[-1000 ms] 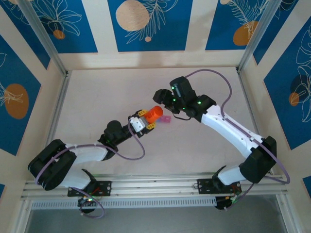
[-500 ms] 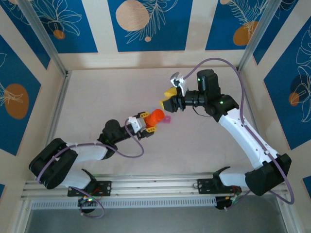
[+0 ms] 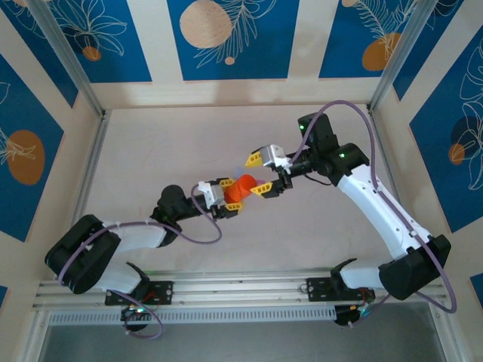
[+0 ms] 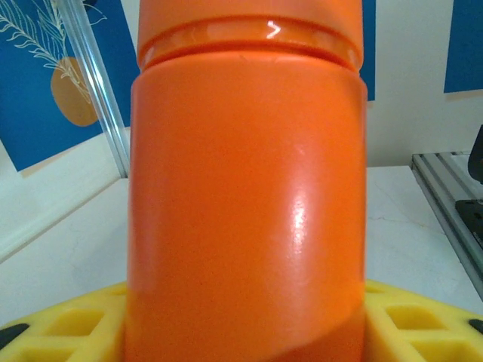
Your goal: Sort the pills into containers
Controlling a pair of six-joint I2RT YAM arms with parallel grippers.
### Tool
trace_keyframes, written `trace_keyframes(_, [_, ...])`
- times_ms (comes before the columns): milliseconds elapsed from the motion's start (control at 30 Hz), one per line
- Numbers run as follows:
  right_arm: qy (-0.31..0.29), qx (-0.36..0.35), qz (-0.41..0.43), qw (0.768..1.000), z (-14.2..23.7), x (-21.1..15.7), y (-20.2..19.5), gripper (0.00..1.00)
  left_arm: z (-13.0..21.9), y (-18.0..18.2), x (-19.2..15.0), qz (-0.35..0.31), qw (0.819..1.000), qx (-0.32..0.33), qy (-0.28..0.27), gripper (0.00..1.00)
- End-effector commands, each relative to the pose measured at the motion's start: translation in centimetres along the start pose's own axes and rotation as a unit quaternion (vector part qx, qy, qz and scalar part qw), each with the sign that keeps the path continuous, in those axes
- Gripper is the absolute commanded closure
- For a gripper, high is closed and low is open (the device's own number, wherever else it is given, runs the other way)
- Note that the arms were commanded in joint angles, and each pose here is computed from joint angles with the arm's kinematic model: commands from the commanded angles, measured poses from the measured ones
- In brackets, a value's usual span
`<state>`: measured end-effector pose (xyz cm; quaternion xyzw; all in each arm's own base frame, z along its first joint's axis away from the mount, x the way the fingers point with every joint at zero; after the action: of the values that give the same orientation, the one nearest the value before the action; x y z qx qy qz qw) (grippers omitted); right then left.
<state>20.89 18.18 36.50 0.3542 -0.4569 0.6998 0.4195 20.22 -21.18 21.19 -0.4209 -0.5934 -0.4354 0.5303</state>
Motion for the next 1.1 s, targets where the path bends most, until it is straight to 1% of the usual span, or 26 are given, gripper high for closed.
trace_keyframes(0, [0.023, 0.035, 0.037, 0.998, -0.9, 0.1, 0.5, 0.34, -0.1, 0.2, 0.9, -0.004, 1.000, -0.018, -0.018, 1.00])
trace_keyframes(233, [0.073, 0.053, 0.024, 0.996, -2.2, -1.1, 0.2, 0.34, 0.0, 0.1, 0.9, -0.001, 1.000, -0.027, -0.016, 1.00])
trace_keyframes(467, [0.090, 0.057, 0.014, 0.994, -2.4, -1.8, 0.2, 0.35, 0.0, 0.1, 1.3, -0.001, 0.999, -0.033, -0.015, 1.00])
trace_keyframes(567, [0.097, 0.061, 0.007, 0.993, -2.4, -1.9, 0.2, 0.41, 0.0, 0.2, 1.4, -0.004, 0.999, -0.031, -0.017, 1.00])
trace_keyframes(900, [0.111, 0.058, -0.016, 0.992, -2.9, -2.7, 0.5, 0.42, 0.2, 0.1, 2.2, -0.011, 0.999, -0.029, -0.023, 1.00])
trace_keyframes(1000, [0.114, 0.060, -0.023, 0.991, -3.0, -2.9, 0.7, 0.46, 0.2, 0.1, 2.3, -0.011, 0.999, -0.031, -0.024, 1.00])
trace_keyframes(1067, [0.113, 0.058, -0.028, 0.991, -3.1, -2.8, 0.7, 0.52, 0.2, 0.1, 2.4, -0.012, 0.999, -0.031, -0.025, 1.00])
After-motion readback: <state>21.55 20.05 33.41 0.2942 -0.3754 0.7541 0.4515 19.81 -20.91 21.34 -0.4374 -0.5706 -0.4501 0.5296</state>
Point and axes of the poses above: each hand's point on the last joint's axis, 136 mm out from that joint toward the fingers, its own z axis back along the fingers, its own y axis along the line the jaws close on, x = y × z, the point moved 10 cm from there along z, back along the fingers, and after that the axes turned 6 degrees about z, right-handed, at the moved point
